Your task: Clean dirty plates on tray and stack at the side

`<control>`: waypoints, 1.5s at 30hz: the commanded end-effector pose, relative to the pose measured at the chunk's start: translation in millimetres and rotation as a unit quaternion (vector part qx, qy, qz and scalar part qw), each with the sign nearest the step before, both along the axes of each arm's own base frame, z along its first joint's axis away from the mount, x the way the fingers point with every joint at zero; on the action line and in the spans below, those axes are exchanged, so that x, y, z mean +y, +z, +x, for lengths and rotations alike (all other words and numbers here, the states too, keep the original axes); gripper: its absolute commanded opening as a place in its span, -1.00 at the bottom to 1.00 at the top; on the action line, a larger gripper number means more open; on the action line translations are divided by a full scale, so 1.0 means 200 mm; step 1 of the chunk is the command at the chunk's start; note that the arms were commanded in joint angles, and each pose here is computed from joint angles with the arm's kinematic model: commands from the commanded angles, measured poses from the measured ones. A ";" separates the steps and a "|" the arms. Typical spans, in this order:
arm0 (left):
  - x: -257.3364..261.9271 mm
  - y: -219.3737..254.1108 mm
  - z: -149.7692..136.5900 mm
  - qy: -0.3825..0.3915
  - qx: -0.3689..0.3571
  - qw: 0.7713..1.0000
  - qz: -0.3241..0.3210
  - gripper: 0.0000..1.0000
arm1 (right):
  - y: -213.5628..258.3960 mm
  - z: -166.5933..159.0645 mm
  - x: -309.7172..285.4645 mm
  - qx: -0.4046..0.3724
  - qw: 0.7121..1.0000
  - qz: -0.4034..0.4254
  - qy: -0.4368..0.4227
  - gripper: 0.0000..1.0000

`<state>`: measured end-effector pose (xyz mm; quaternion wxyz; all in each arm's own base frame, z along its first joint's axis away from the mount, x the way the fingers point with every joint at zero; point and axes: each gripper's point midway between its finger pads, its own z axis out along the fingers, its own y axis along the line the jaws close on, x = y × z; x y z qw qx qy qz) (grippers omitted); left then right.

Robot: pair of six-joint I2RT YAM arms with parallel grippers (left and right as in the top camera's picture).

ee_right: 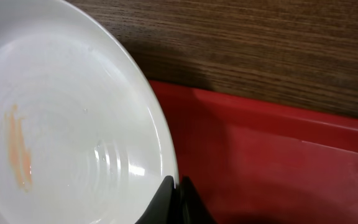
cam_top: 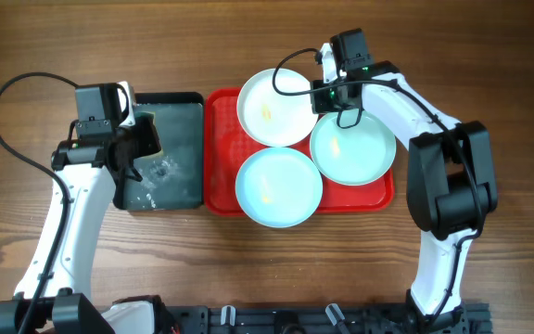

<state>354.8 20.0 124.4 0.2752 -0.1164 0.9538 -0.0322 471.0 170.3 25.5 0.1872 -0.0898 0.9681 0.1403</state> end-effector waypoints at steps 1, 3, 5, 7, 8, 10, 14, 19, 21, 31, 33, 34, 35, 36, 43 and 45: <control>-0.01 0.04 0.02 0.001 -0.013 1.000 -0.011 -0.92 | -0.05 -0.04 0.03 0.020 1.000 0.013 0.011 -0.91; -0.01 0.04 0.02 0.001 -0.013 1.000 -0.011 -0.92 | -0.05 -0.04 0.03 0.020 1.000 0.013 0.011 -0.91; -0.01 0.04 0.02 0.001 -0.013 1.000 -0.011 -0.92 | -0.05 -0.05 0.04 0.024 0.999 0.022 0.016 -0.91; -0.01 0.04 0.02 0.001 -0.013 1.000 -0.011 -0.92 | -0.04 -0.06 0.06 0.026 0.999 0.031 0.020 -0.92; -0.01 0.04 0.02 0.001 -0.013 1.000 -0.011 -0.92 | -0.04 -0.06 0.06 0.026 0.999 0.031 0.020 -0.92; -0.01 0.04 0.02 0.000 -0.013 1.000 -0.010 -0.92 | -0.04 -0.05 0.06 0.025 0.999 0.031 0.019 -0.91; -0.01 0.07 0.06 -0.008 -0.033 0.999 -0.004 -0.92 | -0.04 -0.05 0.06 0.025 0.999 0.031 0.019 -0.91; -0.07 0.13 0.14 -0.043 -0.070 0.997 0.012 -0.92 | -0.04 -0.06 0.06 0.026 0.999 0.033 0.020 -0.84; -0.09 0.12 0.13 -0.051 -0.067 0.996 0.012 -0.92 | -0.05 -0.06 0.06 0.028 0.999 0.033 0.020 -0.41; -0.12 0.09 0.09 -0.057 -0.049 0.997 0.010 -0.92 | -0.06 -0.08 0.05 0.037 0.999 0.030 0.019 -0.64; -0.12 0.09 0.09 -0.057 -0.049 0.997 0.010 -0.92 | -0.07 -0.09 0.07 0.040 0.999 0.029 0.022 -0.67; -0.12 0.09 0.09 -0.057 -0.049 0.997 0.010 -0.92 | -0.07 -0.09 0.07 0.040 0.999 0.029 0.023 -0.76; -0.12 0.09 0.09 -0.057 -0.049 0.997 0.010 -0.92 | -0.07 -0.08 0.08 0.037 0.999 0.030 0.024 -0.88; -0.12 0.09 0.09 -0.057 -0.049 0.997 0.010 -0.92 | -0.07 -0.08 0.08 0.036 0.999 0.030 0.024 -0.91; -0.10 0.18 0.19 -0.047 -0.101 0.993 0.029 -0.92 | -0.07 -0.12 0.16 0.046 0.998 0.040 0.019 -0.91; -0.10 0.21 0.22 -0.046 -0.117 0.991 0.041 -0.92 | -0.07 -0.12 0.19 0.044 0.998 0.041 0.024 -0.91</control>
